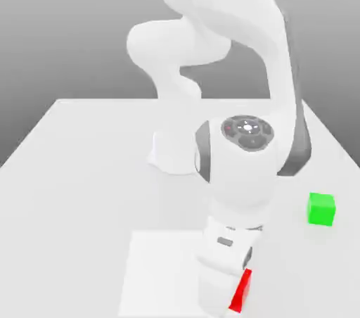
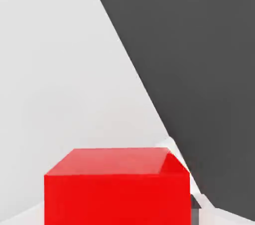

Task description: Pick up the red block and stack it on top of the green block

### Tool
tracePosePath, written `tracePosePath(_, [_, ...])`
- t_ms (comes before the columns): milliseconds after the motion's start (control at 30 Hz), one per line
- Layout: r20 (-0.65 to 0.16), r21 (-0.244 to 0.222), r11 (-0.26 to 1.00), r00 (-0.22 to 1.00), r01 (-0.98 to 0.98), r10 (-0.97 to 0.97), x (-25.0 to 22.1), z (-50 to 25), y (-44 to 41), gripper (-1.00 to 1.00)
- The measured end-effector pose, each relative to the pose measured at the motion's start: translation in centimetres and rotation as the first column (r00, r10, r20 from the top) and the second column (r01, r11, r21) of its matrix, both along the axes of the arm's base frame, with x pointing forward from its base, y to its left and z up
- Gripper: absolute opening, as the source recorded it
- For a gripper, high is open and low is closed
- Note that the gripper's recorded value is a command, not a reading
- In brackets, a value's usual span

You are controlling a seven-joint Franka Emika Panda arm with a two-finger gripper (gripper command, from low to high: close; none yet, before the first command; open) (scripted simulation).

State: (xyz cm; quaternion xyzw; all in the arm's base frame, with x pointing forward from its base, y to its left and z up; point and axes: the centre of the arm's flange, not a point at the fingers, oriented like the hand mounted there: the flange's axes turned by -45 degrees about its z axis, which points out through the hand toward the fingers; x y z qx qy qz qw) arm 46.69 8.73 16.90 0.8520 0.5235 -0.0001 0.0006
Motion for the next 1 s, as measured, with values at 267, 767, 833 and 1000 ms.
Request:
tracePosePath(267, [-0.019, 0.028, 0.965, 0.965, -0.262, 0.262, -7.6, 5.4, 12.0, -1.0])
tracePosePath(767, [-0.002, 0.001, 0.791, 0.791, -0.612, 0.612, -22.6, 1.5, 22.7, 1.0])
tracePosePath(833, [-0.002, 0.001, 0.791, 0.791, -0.612, 0.612, -22.6, 1.5, 22.7, 1.0])
tracePosePath(1000, [0.0, 0.001, 0.791, 0.791, -0.612, 0.612, -22.5, 3.2, 22.9, 1.0])
